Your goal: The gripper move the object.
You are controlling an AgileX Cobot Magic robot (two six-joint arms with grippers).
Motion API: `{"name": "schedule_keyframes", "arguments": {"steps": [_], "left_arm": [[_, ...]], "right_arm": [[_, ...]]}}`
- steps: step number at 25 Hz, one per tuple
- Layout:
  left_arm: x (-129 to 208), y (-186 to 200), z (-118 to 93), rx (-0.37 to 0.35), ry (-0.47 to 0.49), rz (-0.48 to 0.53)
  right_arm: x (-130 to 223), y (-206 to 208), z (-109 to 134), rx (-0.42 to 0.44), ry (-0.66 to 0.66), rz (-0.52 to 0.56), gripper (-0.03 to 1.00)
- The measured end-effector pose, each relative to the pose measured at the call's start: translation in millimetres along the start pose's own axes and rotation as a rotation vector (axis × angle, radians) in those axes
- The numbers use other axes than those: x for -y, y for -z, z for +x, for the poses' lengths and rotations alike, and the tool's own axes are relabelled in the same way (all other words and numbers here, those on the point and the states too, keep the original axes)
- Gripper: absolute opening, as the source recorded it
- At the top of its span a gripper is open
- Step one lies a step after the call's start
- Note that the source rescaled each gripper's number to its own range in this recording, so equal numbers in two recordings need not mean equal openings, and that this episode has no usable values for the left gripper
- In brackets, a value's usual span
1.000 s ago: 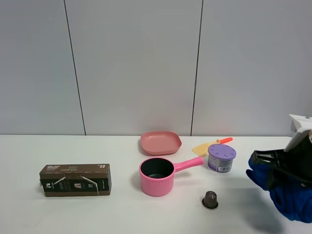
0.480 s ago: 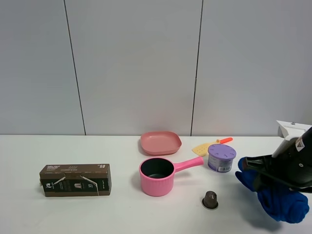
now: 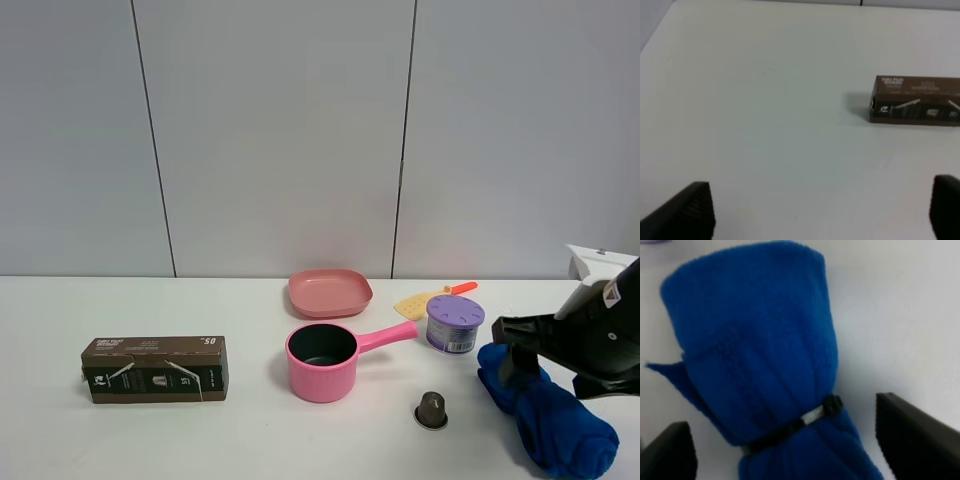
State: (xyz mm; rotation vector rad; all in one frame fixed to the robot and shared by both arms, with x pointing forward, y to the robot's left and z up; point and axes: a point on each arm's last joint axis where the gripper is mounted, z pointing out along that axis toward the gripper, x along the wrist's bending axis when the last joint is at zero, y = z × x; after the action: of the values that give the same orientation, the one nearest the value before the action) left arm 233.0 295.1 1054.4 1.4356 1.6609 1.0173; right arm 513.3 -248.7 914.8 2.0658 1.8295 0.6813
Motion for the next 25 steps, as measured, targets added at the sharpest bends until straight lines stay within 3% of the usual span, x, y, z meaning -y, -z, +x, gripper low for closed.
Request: {"name": "schedule_keyframes", "arguments": {"steps": [5,14,18,25], "left_arm": [[0.0,0.0,0.0,0.0,0.0,0.0],[0.0,0.0,0.0,0.0,0.0,0.0],[0.0,0.0,0.0,0.0,0.0,0.0],[0.0,0.0,0.0,0.0,0.0,0.0]], "right_arm": [[-20.3,54.1,5.4,-0.048,0.039,-0.178,0.66],[-41.8,219.1,6.0,-0.044,0.202,-0.478,0.66],[-24.3,273.4,-2.2,-0.016,0.244,-0.518,0.66],[32.4,318.6,-22.8,0.031,0.302,-0.484,0.66]]}}
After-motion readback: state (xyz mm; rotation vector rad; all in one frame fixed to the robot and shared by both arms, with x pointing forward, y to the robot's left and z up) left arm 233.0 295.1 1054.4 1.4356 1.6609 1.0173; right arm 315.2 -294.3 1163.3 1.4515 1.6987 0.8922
